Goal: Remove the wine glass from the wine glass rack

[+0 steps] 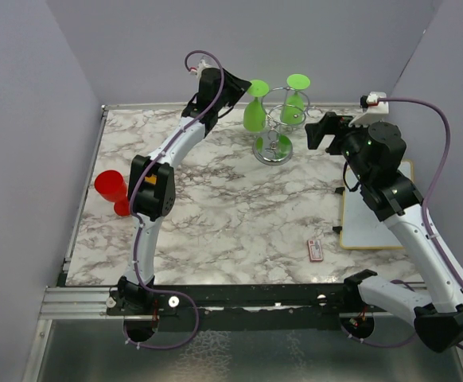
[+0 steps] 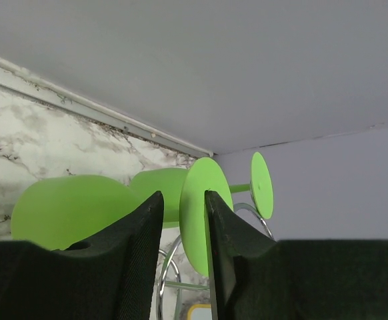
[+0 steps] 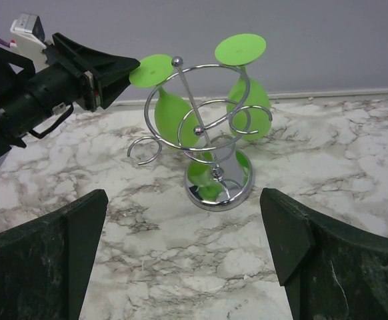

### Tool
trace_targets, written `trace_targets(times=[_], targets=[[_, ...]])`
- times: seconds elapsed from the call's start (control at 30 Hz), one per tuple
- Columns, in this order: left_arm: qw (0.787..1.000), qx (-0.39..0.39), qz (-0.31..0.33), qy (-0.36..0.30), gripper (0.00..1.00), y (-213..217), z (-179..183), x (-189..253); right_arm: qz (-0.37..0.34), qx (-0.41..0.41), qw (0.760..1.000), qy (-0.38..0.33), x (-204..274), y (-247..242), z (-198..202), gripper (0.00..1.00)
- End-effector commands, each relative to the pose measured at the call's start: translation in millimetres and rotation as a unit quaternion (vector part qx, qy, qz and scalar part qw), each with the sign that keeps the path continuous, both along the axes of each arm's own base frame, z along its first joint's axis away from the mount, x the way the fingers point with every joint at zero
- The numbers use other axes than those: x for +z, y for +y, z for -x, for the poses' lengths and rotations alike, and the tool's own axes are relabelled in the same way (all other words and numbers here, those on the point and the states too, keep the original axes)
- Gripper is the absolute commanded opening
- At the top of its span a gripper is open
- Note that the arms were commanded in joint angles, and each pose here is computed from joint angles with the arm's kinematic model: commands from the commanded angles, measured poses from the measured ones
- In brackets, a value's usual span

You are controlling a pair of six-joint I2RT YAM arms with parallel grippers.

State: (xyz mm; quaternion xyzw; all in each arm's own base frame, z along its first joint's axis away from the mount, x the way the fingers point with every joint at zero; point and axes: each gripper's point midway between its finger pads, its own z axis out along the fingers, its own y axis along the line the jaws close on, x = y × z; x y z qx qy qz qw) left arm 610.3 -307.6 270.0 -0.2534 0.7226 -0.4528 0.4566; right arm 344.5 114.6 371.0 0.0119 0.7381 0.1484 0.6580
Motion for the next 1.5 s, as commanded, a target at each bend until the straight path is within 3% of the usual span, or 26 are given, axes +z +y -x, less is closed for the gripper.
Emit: trace_targets(times=[0.0, 0.47, 0.9, 1.47], targets=[[1.0, -0.017, 0.002, -0.013, 0.31, -7, 3, 10, -0.004, -0.006, 1.0, -0.017, 8, -3, 0, 1.0], [1.0, -0.024, 0.017, -0.008, 0.25, -11, 6, 13, -0.003, -0.01, 1.0, -0.016, 6, -5, 2, 1.0], [0.998, -0.03, 0.045, -0.008, 0.05, -10, 13, 33, -0.008, -0.013, 1.0, -0.019, 9, -8, 5, 1.0], [0.993, -0.025, 0.109, -0.021, 0.0, 19, 6, 60, -0.011, -0.018, 0.999, -0.025, 15, -12, 12, 1.0]])
